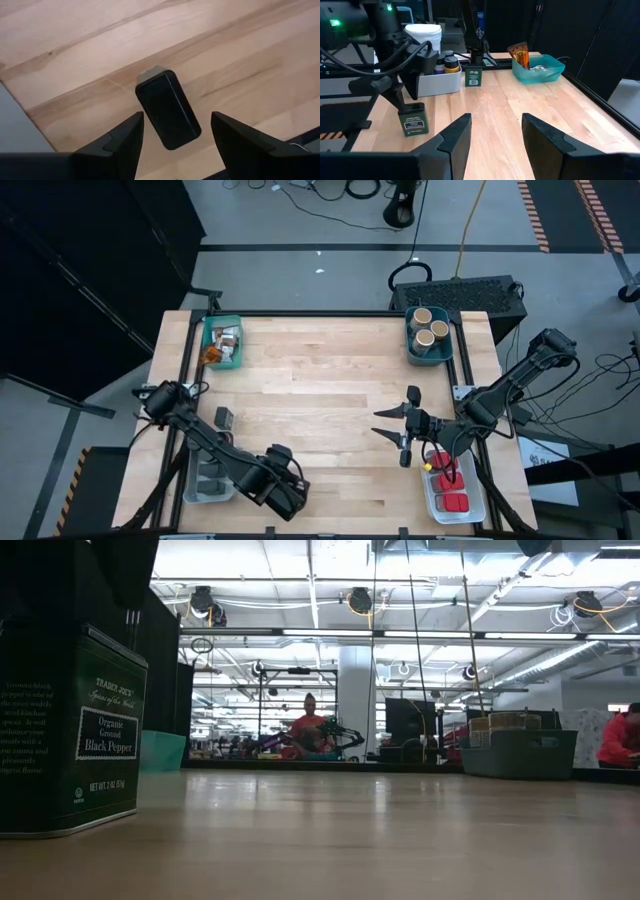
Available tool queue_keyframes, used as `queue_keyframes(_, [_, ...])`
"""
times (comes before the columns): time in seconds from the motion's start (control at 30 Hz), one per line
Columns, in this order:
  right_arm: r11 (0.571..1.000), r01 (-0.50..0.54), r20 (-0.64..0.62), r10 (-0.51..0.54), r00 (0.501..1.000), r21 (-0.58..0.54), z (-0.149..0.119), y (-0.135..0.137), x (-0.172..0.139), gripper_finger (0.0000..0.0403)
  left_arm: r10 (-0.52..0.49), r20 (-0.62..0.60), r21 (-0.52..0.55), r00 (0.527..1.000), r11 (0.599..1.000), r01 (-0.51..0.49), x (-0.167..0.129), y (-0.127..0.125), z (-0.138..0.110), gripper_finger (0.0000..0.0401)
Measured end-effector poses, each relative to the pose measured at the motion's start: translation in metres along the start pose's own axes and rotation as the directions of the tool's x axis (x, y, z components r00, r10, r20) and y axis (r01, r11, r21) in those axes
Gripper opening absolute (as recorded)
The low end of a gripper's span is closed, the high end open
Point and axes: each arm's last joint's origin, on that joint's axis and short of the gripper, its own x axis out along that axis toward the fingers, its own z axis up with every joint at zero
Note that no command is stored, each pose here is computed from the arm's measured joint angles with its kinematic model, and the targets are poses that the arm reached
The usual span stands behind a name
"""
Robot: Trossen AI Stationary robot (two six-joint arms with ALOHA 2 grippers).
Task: Sort spices by type
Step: Put the bottom black seasoning can into the gray bin
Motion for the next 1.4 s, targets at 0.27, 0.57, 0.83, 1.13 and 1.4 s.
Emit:
queue_keyframes(0.27, [1.0,0.0,-0.001,0.0,1.0,-0.001,0.0,0.0,0.0,0.016,0.039,0.009,-0.004,0.999,0.999,-0.039,0.007,0.001,0.002,0.0232])
queue_keyframes(0.57, [1.0,0.001,-0.001,-0.001,1.0,-0.002,0.0,0.0,0.0,0.016,0.105,0.014,0.006,0.994,0.994,-0.106,0.034,-0.003,-0.003,0.0232])
queue_keyframes(0.83, [1.0,0.001,-0.001,-0.001,1.0,-0.003,0.0,0.0,0.0,0.016,0.092,0.007,0.042,0.996,0.995,-0.092,0.042,-0.007,-0.005,0.0194])
queue_keyframes(1.13, [1.0,0.002,-0.002,-0.002,1.0,-0.005,0.0,0.0,0.0,0.016,0.073,-0.023,0.084,0.997,0.994,-0.071,0.04,-0.01,-0.006,0.0126])
queue_keyframes(1.4, [1.0,0.006,-0.015,-0.006,1.0,-0.017,-0.002,-0.001,0.0,0.016,0.06,-0.045,0.153,0.997,0.987,-0.053,-0.011,-0.017,-0.002,0.0126])
